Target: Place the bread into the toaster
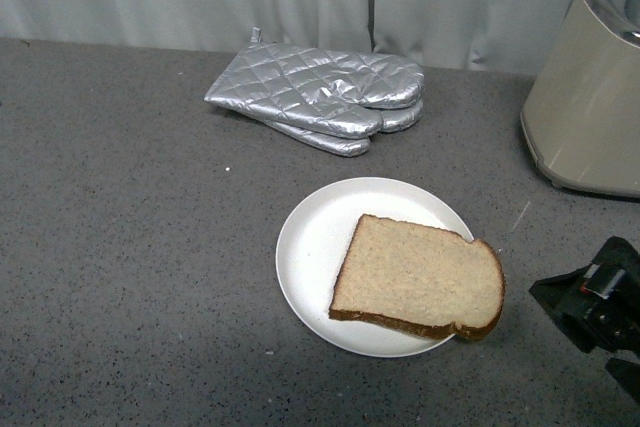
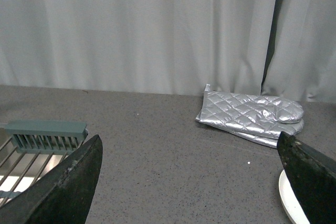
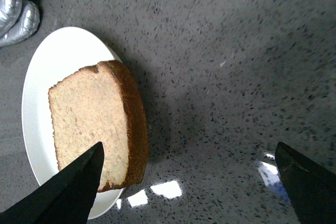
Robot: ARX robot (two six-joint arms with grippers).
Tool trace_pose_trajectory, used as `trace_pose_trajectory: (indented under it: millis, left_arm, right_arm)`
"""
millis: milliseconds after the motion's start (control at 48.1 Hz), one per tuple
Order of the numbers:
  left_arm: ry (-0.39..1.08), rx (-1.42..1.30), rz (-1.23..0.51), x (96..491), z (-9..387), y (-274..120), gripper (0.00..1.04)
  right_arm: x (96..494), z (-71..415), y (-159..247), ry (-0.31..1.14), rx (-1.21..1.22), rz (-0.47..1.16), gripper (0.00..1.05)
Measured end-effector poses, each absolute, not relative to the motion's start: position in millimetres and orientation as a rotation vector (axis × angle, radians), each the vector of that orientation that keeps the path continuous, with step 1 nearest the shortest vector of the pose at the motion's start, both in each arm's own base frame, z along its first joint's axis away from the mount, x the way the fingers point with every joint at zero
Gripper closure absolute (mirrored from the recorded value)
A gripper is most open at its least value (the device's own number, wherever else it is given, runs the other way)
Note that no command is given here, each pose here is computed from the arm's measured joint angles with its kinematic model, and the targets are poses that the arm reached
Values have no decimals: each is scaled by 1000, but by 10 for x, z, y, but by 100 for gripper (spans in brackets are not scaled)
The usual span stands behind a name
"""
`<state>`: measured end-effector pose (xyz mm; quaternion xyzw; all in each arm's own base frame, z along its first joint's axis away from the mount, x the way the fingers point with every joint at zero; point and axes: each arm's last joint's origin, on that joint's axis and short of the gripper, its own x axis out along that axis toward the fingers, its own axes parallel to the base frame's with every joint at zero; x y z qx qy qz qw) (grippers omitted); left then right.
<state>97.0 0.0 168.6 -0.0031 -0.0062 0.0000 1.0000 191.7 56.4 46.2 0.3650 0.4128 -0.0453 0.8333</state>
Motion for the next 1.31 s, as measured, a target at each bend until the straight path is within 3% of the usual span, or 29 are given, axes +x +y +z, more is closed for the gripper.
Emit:
trace_pose_trajectory:
  millis: [748,977,1310]
  left_arm:
    - [-12,-6,0,970,1686,0,7]
    - [-12,-6,0,970,1686,0,7]
    - [-12,-6,0,970,1686,0,7]
  right_arm:
    - [2413,275,975,894,808,-104,9]
    - [2398,233,999,924,824,-112,53]
    - [2406,301,1008,921,841,-105,102]
